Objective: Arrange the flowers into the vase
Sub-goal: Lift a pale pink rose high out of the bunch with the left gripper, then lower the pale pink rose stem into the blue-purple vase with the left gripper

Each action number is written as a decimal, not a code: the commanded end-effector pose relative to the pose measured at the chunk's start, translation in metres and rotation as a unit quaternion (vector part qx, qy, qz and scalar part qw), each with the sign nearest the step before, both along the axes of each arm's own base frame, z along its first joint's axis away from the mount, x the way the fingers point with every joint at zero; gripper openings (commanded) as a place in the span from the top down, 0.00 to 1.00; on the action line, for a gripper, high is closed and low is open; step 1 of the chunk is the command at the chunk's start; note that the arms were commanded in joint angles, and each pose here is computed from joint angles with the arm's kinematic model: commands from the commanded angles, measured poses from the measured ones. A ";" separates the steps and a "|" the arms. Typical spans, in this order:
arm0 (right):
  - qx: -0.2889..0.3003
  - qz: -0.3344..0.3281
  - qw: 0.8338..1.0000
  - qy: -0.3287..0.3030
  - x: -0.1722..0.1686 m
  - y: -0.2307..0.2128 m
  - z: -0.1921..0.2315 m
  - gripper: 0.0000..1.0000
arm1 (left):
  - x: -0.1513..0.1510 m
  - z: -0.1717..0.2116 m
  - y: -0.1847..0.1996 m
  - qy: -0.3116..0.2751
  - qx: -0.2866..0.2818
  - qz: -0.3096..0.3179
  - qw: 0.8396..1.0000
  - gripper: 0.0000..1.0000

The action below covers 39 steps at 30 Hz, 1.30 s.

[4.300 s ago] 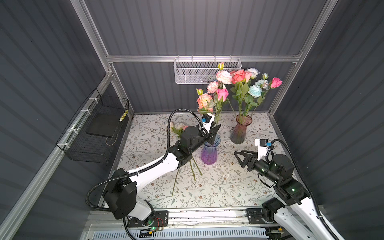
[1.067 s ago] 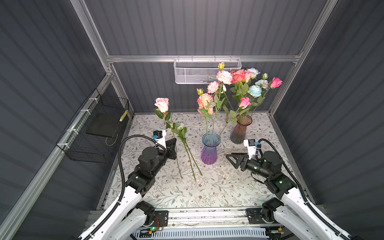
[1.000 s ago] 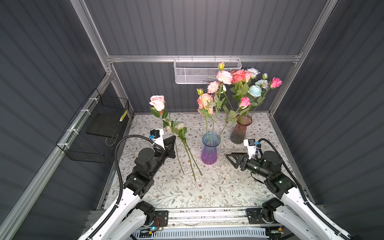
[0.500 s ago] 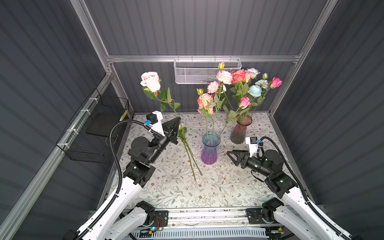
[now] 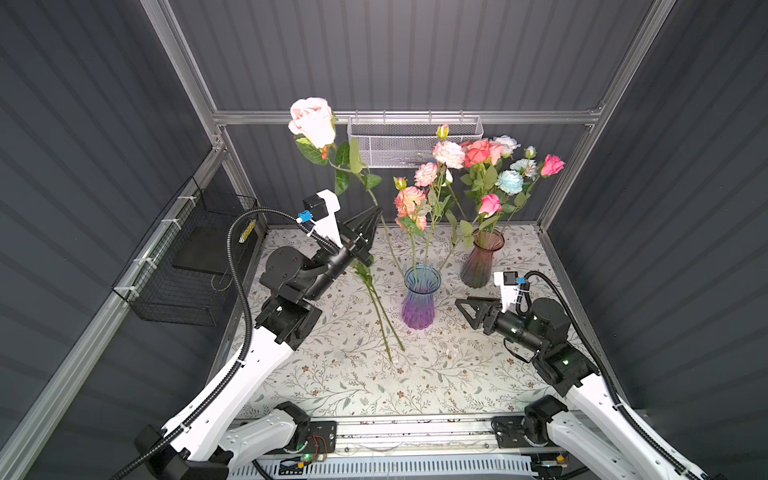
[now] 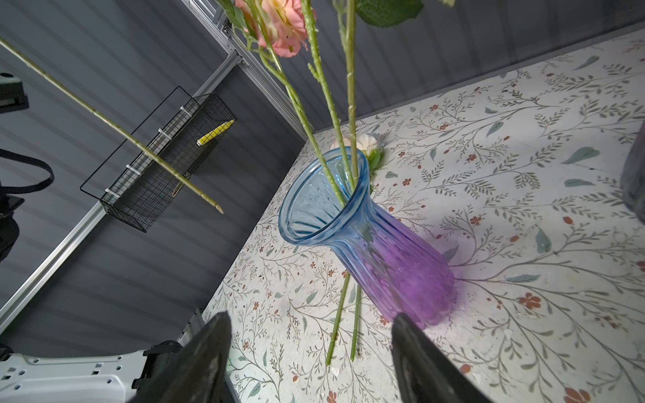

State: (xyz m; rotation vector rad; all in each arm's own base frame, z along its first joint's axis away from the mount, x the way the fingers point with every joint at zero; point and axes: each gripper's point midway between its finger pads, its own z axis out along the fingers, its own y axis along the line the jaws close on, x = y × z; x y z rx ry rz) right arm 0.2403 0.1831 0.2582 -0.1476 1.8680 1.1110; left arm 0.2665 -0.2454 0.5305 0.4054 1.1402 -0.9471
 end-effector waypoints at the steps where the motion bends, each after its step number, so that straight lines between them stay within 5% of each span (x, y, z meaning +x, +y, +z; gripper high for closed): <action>1: -0.004 -0.005 1.000 -0.017 -0.003 -0.003 0.011 0.26 | 0.003 0.007 -0.017 -0.034 0.016 0.007 0.999 1.00; 13: -0.023 -0.023 0.999 -0.021 -0.014 -0.015 0.001 0.26 | 0.054 -0.046 -0.061 -0.006 0.064 0.029 0.997 1.00; 30: -0.026 -0.028 0.999 -0.005 -0.014 -0.017 -0.017 0.26 | 0.055 -0.116 -0.091 0.031 0.149 0.019 0.988 1.00; 39: -0.029 -0.033 0.999 -0.003 -0.012 -0.018 -0.018 0.25 | 0.055 -0.145 -0.093 0.055 0.175 0.020 0.983 0.83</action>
